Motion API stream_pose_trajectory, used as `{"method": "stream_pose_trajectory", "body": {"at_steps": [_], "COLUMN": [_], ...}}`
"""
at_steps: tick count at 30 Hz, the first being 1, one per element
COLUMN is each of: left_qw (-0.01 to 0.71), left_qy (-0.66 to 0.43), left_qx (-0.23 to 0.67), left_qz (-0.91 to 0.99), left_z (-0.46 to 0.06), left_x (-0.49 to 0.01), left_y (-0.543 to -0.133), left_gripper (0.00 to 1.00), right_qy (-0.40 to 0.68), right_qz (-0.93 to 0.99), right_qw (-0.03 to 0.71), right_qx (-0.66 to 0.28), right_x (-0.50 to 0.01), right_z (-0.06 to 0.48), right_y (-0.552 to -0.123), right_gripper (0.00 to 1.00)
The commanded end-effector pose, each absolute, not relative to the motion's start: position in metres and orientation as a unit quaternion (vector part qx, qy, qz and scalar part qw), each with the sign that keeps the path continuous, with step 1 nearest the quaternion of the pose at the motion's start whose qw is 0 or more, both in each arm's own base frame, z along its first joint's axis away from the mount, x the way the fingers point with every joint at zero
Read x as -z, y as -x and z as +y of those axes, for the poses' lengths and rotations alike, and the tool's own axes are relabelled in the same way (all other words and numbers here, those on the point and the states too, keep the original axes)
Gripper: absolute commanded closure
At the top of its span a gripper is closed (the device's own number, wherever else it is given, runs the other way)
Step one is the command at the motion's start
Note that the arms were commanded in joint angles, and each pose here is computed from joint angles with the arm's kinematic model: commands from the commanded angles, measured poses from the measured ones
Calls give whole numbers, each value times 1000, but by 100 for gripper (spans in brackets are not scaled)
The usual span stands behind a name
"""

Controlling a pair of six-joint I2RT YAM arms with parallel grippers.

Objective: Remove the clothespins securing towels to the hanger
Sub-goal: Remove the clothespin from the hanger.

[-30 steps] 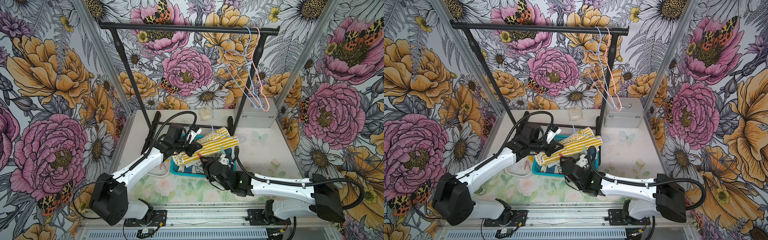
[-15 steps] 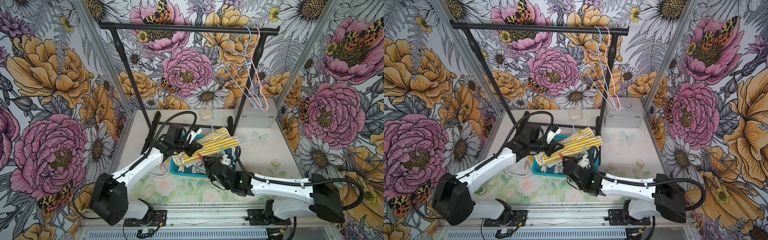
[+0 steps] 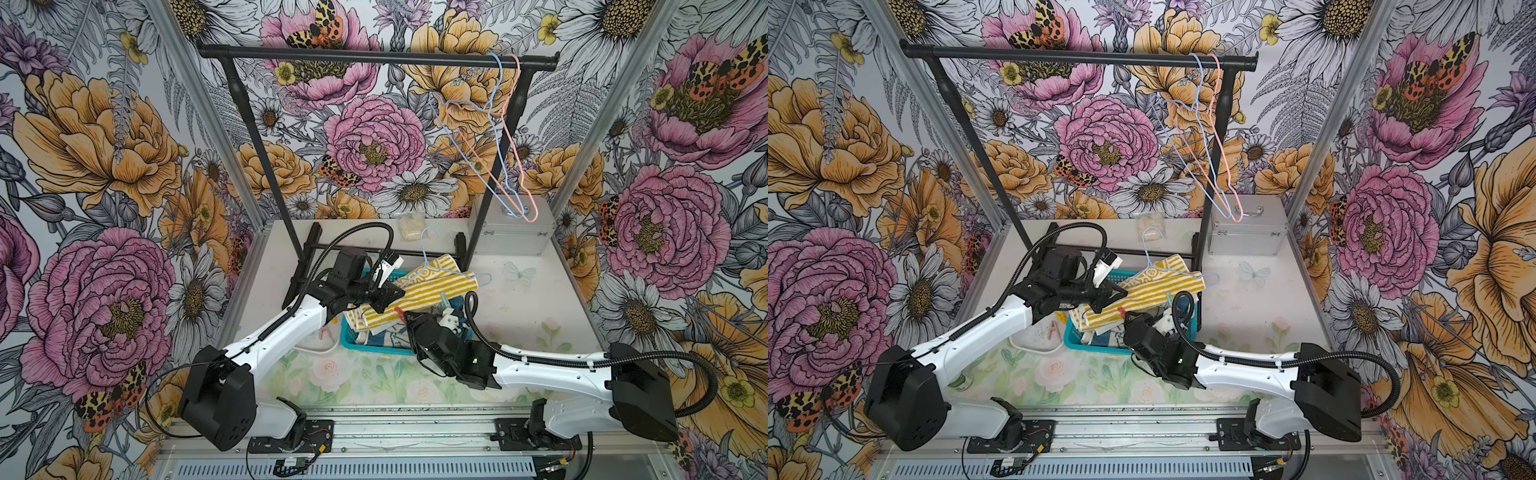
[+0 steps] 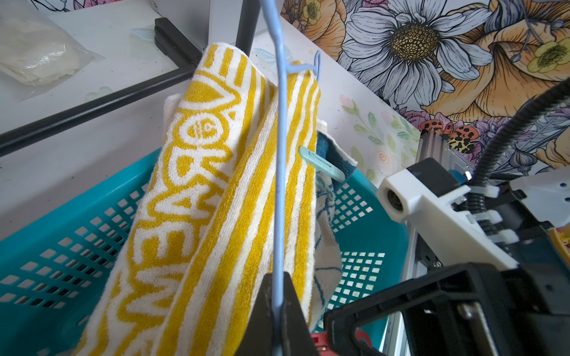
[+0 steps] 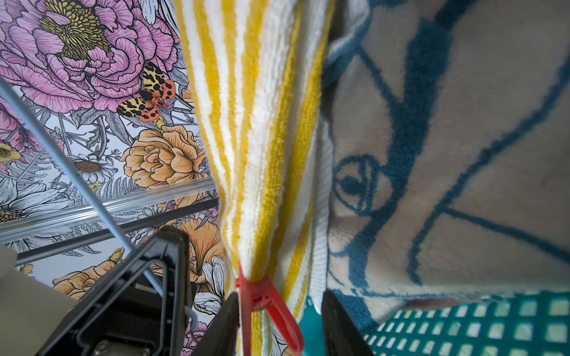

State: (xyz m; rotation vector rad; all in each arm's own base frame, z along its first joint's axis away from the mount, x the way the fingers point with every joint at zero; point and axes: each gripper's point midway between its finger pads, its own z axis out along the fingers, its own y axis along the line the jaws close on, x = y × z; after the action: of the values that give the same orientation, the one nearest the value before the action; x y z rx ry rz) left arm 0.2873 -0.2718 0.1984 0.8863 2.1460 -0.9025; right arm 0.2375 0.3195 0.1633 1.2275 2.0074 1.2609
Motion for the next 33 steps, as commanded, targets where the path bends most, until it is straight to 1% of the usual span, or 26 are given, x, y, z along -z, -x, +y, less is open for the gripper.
{"method": "stream_pose_trajectory", "body": {"at_steps": [1, 5, 12, 17, 21, 23, 25, 33], "left_qw": [328, 327, 328, 328, 327, 326, 326, 323], "left_qy": [-342, -343, -344, -344, -343, -343, -342, -338], "left_qx": [358, 359, 358, 358, 357, 357, 356, 352], "left_qz": [804, 804, 804, 804, 805, 805, 806, 811], "left_z": [-275, -275, -275, -276, -275, -276, -275, -274], "left_x": [-207, -207, -207, -207, -205, -205, -204, -200], "left_y": [-285, -285, -286, -286, -288, -288, -288, -291], "left_gripper": [100, 100, 100, 100, 100, 100, 100, 100], "right_qy": [-453, -456, -459, -454, -442, -437, -432, -386], "right_qz": [714, 710, 704, 712, 724, 726, 731, 770], "right_qw": [239, 240, 249, 254, 263, 267, 272, 286], "right_qx": [-478, -480, -481, -471, -460, -458, -452, -419], "right_x": [-178, -179, -183, -185, -187, -189, -189, -195], "right_z": [328, 330, 326, 324, 320, 316, 311, 291], "right_y": [-246, -249, -250, -248, -245, -244, -242, -226], "right_gripper": [58, 63, 80, 84, 90, 94, 100, 100]}}
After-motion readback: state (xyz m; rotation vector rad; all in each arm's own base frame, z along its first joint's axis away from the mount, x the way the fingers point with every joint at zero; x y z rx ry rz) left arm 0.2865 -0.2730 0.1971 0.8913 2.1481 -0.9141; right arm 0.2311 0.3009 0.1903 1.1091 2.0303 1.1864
